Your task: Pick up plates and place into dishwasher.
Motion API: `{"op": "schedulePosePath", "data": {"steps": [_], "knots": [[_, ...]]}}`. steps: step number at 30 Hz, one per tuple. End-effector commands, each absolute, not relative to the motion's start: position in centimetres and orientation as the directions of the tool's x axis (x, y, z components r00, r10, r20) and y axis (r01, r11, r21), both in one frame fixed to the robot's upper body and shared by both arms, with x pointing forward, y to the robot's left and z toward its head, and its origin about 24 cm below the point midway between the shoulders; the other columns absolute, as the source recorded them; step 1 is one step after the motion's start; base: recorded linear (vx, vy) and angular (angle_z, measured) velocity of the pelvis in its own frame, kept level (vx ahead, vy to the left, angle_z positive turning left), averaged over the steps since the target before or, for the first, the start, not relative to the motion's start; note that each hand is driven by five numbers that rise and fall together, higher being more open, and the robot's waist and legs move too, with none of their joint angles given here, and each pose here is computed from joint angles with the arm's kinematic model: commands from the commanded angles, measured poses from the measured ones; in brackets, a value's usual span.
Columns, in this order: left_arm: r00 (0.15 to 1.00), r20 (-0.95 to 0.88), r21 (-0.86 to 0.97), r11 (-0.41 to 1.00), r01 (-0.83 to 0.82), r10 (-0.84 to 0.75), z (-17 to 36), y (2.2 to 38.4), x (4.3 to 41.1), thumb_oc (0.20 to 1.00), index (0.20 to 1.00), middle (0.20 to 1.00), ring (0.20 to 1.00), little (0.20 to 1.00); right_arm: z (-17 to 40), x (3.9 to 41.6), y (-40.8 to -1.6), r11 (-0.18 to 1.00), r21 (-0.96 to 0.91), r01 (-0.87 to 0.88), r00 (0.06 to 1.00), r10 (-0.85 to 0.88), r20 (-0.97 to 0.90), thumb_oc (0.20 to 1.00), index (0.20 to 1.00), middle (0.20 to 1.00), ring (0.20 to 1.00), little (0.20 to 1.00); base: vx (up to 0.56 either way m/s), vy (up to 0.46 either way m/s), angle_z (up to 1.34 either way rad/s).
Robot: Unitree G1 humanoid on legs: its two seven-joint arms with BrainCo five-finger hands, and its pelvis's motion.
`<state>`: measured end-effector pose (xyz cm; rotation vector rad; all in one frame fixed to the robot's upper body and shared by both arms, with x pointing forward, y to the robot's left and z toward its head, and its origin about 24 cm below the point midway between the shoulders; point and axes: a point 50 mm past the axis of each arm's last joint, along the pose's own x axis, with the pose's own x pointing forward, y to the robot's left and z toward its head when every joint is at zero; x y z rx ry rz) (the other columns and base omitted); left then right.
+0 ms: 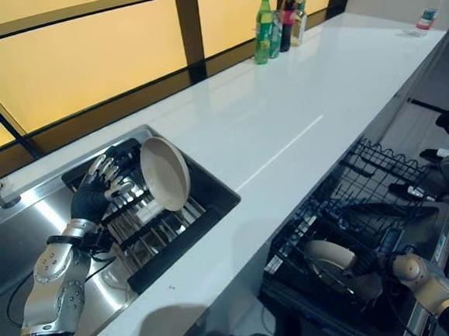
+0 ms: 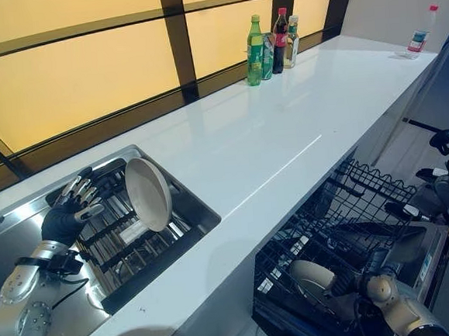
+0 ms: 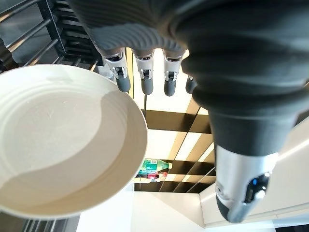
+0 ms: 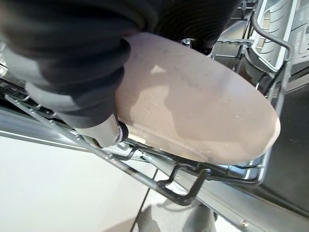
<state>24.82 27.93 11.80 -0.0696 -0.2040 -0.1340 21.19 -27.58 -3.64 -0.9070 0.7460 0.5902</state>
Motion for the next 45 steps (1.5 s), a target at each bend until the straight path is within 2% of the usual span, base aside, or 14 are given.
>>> {"op": "schedulePosePath", "data": {"steps": [1, 6, 7, 8, 9, 24, 28, 32, 36, 40, 45], "knots": [[0.948, 0.263, 0.002, 0.983, 0.184, -0.178, 13.3, 26.7, 24.9, 1.0, 1.0, 1.0, 1.0, 1.0, -7.2, 18.2, -25.3, 0.446, -0.329, -0.832, 0.449, 0.195, -0.872, 0.2, 0.2, 0.2, 0.2, 0.2, -0.02, 0.058, 0.13], [0.95, 0.258, -0.005, 0.983, 0.185, -0.177, 13.3, 26.8, 24.5, 1.0, 1.0, 1.0, 1.0, 1.0, -7.4, 17.8, -25.6, 0.488, -0.354, -0.798, 0.48, 0.16, -0.862, 0.2, 0.2, 0.2, 0.2, 0.2, -0.02, 0.05, 0.07], [0.95, 0.258, -0.007, 0.983, 0.186, -0.178, 13.3, 26.9, 24.5, 1.0, 1.0, 1.0, 1.0, 1.0, -7.4, 17.7, -25.7, 0.495, -0.366, -0.788, 0.493, 0.15, -0.857, 0.413, 0.413, 0.413, 0.413, 0.413, -0.01, 0.039, 0.1], [0.95, 0.257, -0.007, 0.983, 0.186, -0.178, 13.3, 27.0, 24.4, 1.0, 1.0, 1.0, 1.0, 1.0, -7.3, 17.7, -25.8, 0.505, -0.374, -0.778, 0.504, 0.146, -0.851, 0.95, 0.95, 0.95, 0.95, 0.95, -0.01, 0.036, 0.06], [0.95, 0.257, -0.005, 0.983, 0.186, -0.179, 13.3, 27.0, 24.3, 1.0, 1.0, 1.0, 1.0, 1.0, -7.1, 17.8, -26.0, 0.52, -0.382, -0.764, 0.519, 0.144, -0.843, 1.0, 1.0, 1.0, 1.0, 1.0, 0.0, 0.0, 0.0], [0.943, 0.297, 0.007, 0.988, 0.154, -0.149, 14.1, 28.5, 24.1, 1.0, 1.0, 1.0, 1.0, 1.0, -1.4, 21.2, -28.8, 0.629, -0.592, -0.505, 0.782, 0.042, -0.622, 1.0, 1.0, 1.0, 1.0, 1.0, -0.01, 0.008, 0.0], [0.941, 0.317, 0.002, 0.993, 0.121, -0.116, 14.3, 29.2, 23.8, 1.0, 1.0, 1.0, 1.0, 1.0, 2.6, 23.3, -29.8, 0.644, -0.685, -0.341, 0.889, -0.016, -0.458, 1.0, 1.0, 1.0, 1.0, 1.0, -0.05, 0.008, -0.06], [0.938, 0.336, -0.002, 0.996, 0.087, -0.081, 14.5, 30.0, 23.4, 1.0, 1.0, 1.0, 1.0, 1.0, 7.5, 25.1, -30.5, 0.666, -0.74, -0.09, 0.976, -0.087, -0.197, 1.0, 1.0, 1.0, 1.0, 1.0, -0.08, -0.053, -0.18], [0.935, 0.352, -0.013, 0.998, 0.06, -0.051, 14.3, 30.6, 23.1, 1.0, 1.0, 1.0, 1.0, 1.0, 11.3, 25.2, -30.6, 0.674, -0.732, 0.1, 0.993, -0.119, 0.026, 1.0, 1.0, 1.0, 1.0, 1.0, -0.05, -0.111, 0.03], [0.935, 0.354, 0.001, 1.0, 0.01, -0.01, 14.4, 30.9, 22.8, 1.0, 1.0, 1.0, 1.0, 1.0, 15.3, 24.8, -29.5, 0.712, -0.646, 0.275, 0.954, -0.117, 0.277, 1.0, 1.0, 1.0, 1.0, 1.0, -0.05, -0.129, -0.05], [0.932, 0.359, 0.065, 0.994, -0.084, 0.056, 14.5, 31.2, 22.9, 1.0, 1.0, 1.0, 1.0, 1.0, 17.8, 24.6, -27.6, 0.762, -0.561, 0.324, 0.894, -0.053, 0.445, 1.0, 1.0, 1.0, 1.0, 1.0, -0.05, -0.1, -0.02]]}}
